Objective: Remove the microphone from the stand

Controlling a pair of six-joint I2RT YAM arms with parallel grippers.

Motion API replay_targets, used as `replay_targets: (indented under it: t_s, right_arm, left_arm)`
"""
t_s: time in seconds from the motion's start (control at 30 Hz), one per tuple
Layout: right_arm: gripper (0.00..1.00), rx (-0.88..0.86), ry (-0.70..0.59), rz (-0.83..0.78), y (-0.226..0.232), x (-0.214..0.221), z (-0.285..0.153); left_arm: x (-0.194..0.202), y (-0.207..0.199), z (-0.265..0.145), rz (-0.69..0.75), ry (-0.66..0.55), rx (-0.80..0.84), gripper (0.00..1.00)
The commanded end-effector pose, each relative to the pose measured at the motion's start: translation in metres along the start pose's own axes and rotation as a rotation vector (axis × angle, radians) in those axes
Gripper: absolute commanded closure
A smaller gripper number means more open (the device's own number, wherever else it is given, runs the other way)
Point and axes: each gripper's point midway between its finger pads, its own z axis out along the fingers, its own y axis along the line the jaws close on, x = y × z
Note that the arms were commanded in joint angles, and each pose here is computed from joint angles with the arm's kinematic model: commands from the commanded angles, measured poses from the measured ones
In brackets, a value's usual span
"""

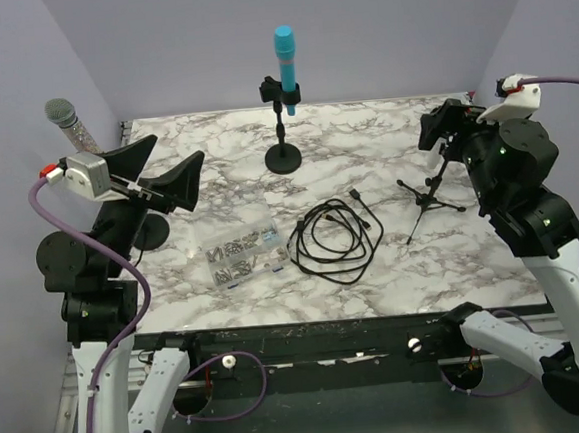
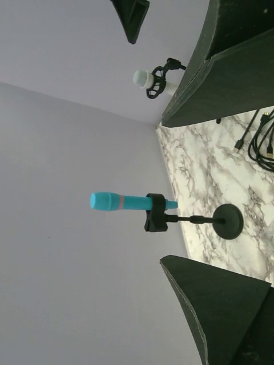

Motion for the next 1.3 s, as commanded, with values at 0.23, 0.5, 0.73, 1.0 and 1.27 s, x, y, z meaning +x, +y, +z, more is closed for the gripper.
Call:
replay_targets:
  t_s: [0.23,0.5,0.73,1.0,1.27]
  right_arm:
    - [0.00,0.169,0.137,-0.079,-0.019,0.048,0.031]
    - [0.00,0.317,0.153,-0.106,-0.033,0.070,0.065]
    - [0.00,0.414,0.159,-0.112,-0.051,0.076,0.095]
    - [0.04,0.470,0.152,-0.089,-0.083,0.067,0.119]
    - [0.16,0.448,0.132,-0.107,-0.084,0.064,0.135]
  left_arm:
    - [0.049,-0.011,0.014,-0.073,0.153,0.146,0.01]
    - [0.085,-0.024,0.025,-0.206,0.287,0.260,0.01]
    - [0.108,-0.030,0.027,-0.264,0.374,0.307,0.01]
    - [0.126,-0.036,0.029,-0.263,0.441,0.327,0.01]
    - [0.132,-0.041,0.028,-0.253,0.462,0.338,0.01]
